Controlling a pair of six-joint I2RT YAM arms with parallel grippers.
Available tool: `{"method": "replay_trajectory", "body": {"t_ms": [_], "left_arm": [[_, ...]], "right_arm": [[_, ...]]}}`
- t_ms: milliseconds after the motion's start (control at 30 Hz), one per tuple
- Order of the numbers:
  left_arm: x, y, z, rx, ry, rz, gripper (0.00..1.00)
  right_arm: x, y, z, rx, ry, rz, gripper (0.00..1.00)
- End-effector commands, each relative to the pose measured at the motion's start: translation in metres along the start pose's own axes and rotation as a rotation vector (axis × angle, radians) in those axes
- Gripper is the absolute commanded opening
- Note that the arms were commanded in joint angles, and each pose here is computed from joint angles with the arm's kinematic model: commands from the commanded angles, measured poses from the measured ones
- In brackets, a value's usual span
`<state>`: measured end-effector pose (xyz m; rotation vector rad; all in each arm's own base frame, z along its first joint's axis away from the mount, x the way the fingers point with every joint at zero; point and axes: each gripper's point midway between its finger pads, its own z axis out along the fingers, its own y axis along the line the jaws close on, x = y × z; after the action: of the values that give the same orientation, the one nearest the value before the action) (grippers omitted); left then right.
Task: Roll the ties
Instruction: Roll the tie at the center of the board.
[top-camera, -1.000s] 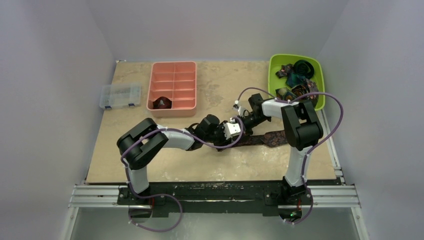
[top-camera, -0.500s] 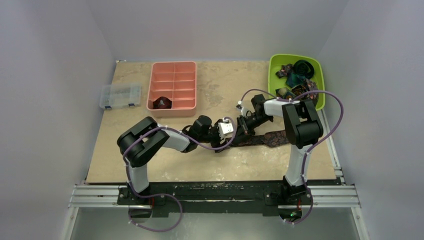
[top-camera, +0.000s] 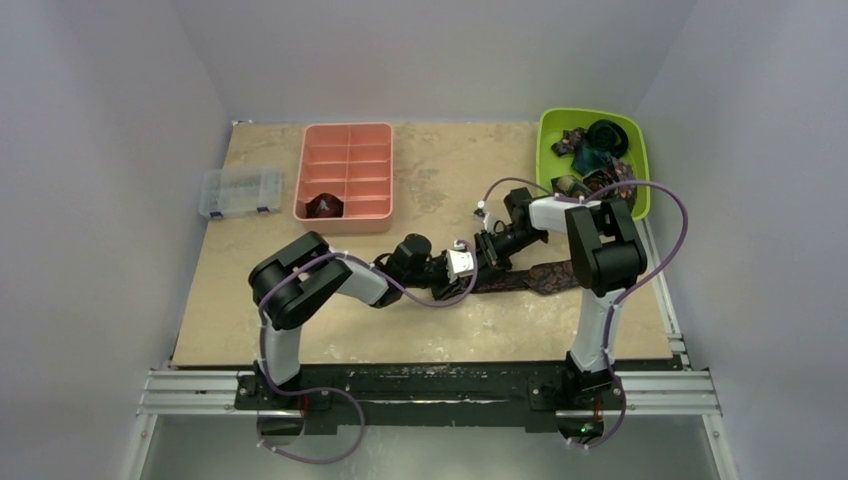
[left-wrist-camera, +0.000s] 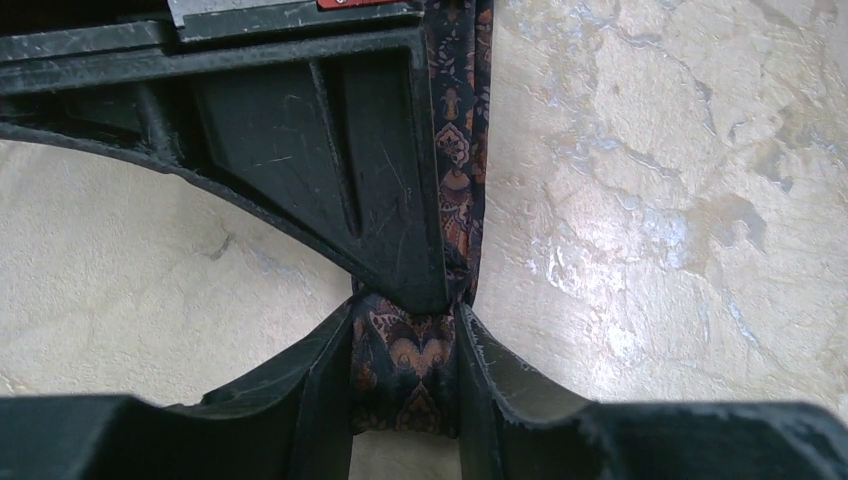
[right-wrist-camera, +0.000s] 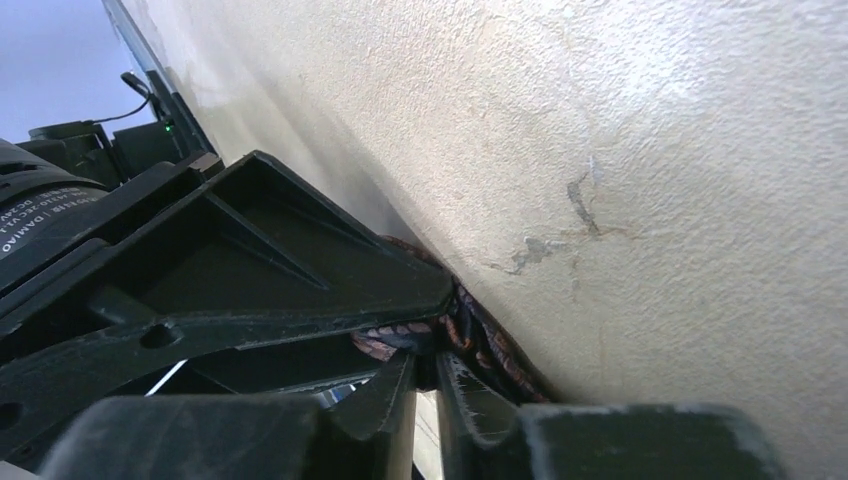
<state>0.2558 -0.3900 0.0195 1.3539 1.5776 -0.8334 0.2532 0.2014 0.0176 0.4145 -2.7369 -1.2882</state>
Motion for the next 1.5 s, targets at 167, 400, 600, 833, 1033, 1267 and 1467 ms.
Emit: {"method": "replay_trajectory", "body": {"t_ms": [167,400,600,833,1033,1267,1467], "left_arm": [[0.045,-0.008,-0.026,-0.054,0.177,-0.052,0.29],[0.046,-0.006,-0.027,-0.061,0.201,-0.045,0.31],[0.047,-0.002,-0.025,-0.066,0.221,-0.056,0.32],[0.045,-0.004,-0.023,-0.057,0.214,-0.074,0.39],[0.032,0.007,-0.033,-0.101,0.105,-0.13,0.6],[0.02,0.002,-0.038,-0.045,0.012,-0.121,0.61],[0.0,-0.002,-0.025,-0.007,-0.059,-0.053,0.6]], "right_arm": [[-0.019,0.018,-0.02,0.029,-0.108,-0.132,0.47],[-0.019,0.025,-0.002,-0.014,-0.083,-0.114,0.42],[-0.017,0.024,0.001,-0.011,-0.068,-0.09,0.27],[-0.009,0.023,-0.003,0.012,-0.047,-0.12,0.0],[-0.001,-0.012,0.009,0.111,-0.019,-0.11,0.0],[-0.008,-0.043,0.014,0.221,-0.009,-0.13,0.0],[-0.008,-0.053,0.017,0.248,-0.013,-0.124,0.0]]}}
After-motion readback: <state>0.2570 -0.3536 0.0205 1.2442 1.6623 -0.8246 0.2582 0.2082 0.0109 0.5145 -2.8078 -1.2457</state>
